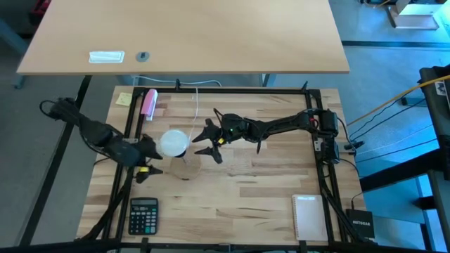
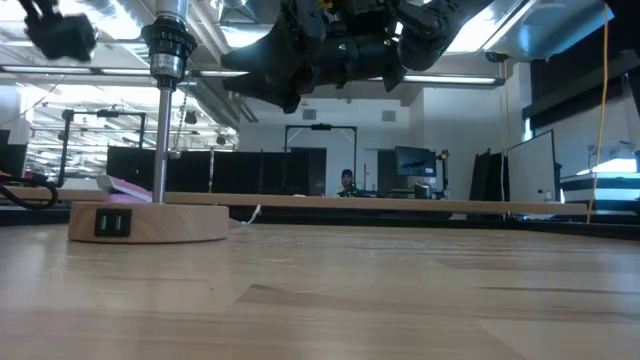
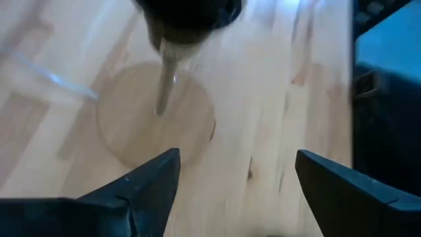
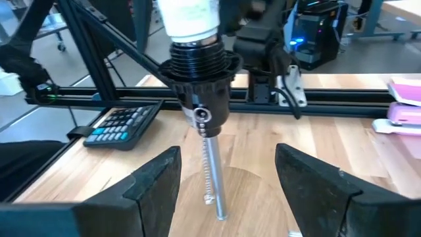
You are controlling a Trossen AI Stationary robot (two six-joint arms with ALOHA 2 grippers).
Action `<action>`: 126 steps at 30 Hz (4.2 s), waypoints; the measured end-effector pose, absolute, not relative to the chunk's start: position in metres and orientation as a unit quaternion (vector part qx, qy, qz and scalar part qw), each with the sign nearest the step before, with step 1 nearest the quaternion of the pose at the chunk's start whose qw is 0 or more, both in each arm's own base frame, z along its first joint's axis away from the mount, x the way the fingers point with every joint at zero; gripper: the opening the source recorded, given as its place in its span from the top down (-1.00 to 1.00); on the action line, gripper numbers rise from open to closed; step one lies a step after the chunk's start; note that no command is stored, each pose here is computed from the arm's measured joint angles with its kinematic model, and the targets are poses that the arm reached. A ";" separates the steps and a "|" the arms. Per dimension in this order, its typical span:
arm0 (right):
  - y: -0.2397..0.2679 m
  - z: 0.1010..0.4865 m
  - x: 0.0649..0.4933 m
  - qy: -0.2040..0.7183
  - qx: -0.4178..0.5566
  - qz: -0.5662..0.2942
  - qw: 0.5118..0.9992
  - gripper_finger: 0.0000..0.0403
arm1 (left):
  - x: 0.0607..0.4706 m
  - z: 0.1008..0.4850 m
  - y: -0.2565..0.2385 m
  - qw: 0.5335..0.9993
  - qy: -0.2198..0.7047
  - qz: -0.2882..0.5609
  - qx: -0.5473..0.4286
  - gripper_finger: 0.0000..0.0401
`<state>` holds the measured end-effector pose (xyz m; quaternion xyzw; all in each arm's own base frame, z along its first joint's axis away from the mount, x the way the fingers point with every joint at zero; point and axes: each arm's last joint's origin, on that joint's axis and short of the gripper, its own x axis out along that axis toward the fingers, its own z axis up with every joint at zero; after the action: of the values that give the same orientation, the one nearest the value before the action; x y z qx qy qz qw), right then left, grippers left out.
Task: Screw lightbulb
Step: Insert the lightbulb into the desk lamp
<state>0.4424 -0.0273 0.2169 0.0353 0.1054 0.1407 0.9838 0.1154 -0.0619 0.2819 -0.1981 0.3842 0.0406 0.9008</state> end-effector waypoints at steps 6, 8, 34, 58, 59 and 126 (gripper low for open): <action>-0.028 0.216 0.442 0.108 0.034 0.129 0.985 -0.23 | 0.091 0.295 -0.059 0.959 0.227 0.086 -0.145 -0.35; -0.028 0.217 0.443 0.107 0.033 0.130 0.985 -0.23 | 0.090 0.290 -0.063 0.971 0.172 0.102 -0.130 -0.33; 0.002 0.184 0.490 0.014 -0.023 0.186 0.982 -0.23 | 0.114 0.277 -0.088 0.985 0.059 0.146 -0.064 -0.32; 0.001 0.192 0.494 -0.001 -0.042 0.122 0.992 -0.23 | 0.116 0.275 -0.089 0.985 0.061 0.151 -0.059 -0.32; 0.002 0.192 0.494 0.000 -0.042 0.126 0.991 -0.23 | 0.116 0.275 -0.089 0.985 0.061 0.151 -0.059 -0.32; 0.008 0.185 0.508 -0.003 -0.054 0.086 0.995 0.15 | 0.164 0.259 -0.092 0.945 0.051 0.321 -0.032 -0.25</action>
<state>0.5077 0.0076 0.1849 -0.0543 -0.0027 0.0860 0.9948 0.1641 -0.0918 0.2592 -0.0324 0.0515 0.3207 0.9452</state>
